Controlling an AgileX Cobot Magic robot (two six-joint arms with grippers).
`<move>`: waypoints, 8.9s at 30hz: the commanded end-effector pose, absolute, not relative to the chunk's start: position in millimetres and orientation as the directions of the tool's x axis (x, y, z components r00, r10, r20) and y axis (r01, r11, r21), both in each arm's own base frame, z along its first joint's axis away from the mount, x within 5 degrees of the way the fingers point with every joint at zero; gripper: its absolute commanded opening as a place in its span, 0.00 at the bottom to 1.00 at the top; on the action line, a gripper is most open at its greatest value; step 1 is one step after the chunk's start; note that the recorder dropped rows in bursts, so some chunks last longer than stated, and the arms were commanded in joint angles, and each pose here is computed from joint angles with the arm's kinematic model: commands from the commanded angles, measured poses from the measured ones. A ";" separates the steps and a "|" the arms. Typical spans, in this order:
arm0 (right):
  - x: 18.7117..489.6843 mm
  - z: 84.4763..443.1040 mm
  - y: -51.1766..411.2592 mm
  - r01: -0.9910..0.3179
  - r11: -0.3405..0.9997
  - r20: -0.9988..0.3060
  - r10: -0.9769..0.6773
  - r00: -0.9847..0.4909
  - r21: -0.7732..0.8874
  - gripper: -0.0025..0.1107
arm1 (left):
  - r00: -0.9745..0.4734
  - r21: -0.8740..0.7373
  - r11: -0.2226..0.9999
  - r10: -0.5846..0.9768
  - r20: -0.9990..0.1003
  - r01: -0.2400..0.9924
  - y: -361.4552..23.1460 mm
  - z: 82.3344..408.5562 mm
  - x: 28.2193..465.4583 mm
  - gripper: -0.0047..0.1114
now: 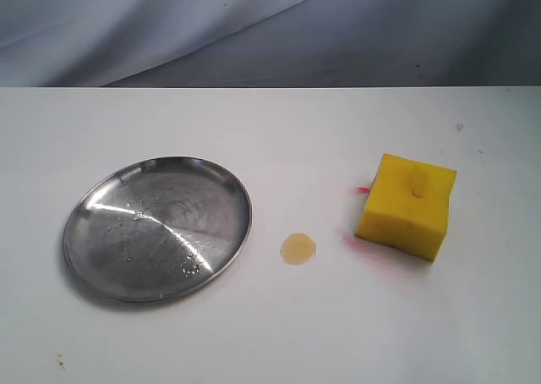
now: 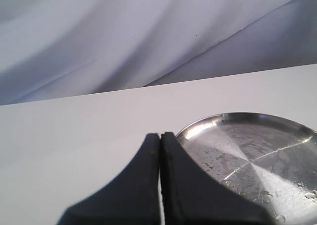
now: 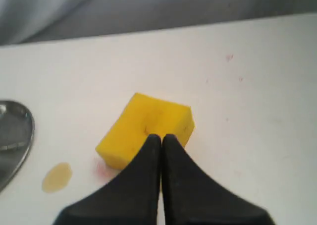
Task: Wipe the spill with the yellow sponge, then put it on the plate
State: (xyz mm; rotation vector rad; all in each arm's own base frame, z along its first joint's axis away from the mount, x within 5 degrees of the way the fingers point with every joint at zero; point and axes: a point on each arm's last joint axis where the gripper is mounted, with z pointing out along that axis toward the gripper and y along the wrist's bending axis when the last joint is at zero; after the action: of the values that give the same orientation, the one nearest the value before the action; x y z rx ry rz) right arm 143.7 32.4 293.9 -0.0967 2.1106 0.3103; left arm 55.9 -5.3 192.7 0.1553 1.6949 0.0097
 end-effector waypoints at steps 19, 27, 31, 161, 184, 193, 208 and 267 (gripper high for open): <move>338.1 168.1 75.2 -0.095 0.926 -0.279 0.011 -0.960 0.366 0.70 | -0.109 0.090 0.992 0.100 -0.989 0.094 -5.1 194.6 55.6 0.04; 358.3 127.8 101.2 -0.039 0.923 -0.186 0.036 -0.982 0.384 0.52 | -0.109 0.090 0.992 0.100 -0.989 0.094 -5.1 194.6 55.6 0.04; 360.1 122.4 100.4 -0.041 0.939 -0.202 0.030 -0.979 0.342 0.16 | -0.109 0.090 0.992 0.100 -0.989 0.094 -5.1 194.6 55.6 0.04; 363.7 117.3 98.0 -0.299 0.922 0.034 -0.300 -0.953 -0.246 0.02 | -0.109 0.090 0.992 0.100 -0.989 0.094 -5.1 194.6 55.6 0.04; 236.6 117.1 211.9 -0.532 0.845 -0.048 -0.530 -0.847 0.055 0.02 | -0.109 0.090 0.992 0.100 -0.989 0.094 -5.1 194.6 55.6 0.04; 215.9 172.4 249.7 -0.576 0.776 -0.328 -0.491 -0.807 0.256 0.02 | -0.109 0.090 0.992 0.100 -0.989 0.094 -5.1 194.6 55.6 0.04; 271.3 269.9 316.4 -0.621 0.686 -0.630 -0.301 -0.716 0.378 0.02 | -0.109 0.090 0.992 0.100 -0.989 0.094 -5.1 194.6 55.6 0.04; 166.0 227.2 188.4 -0.567 0.782 -0.677 -0.272 -0.684 0.259 0.02 | -0.109 0.090 0.992 0.100 -0.989 0.094 -5.1 194.6 55.6 0.04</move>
State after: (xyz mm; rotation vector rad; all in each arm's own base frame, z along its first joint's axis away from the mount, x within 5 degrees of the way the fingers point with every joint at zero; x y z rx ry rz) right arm 178.3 204.6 227.1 -0.6595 2.4035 0.5795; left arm 55.9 -5.3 192.7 0.1553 1.6949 0.0097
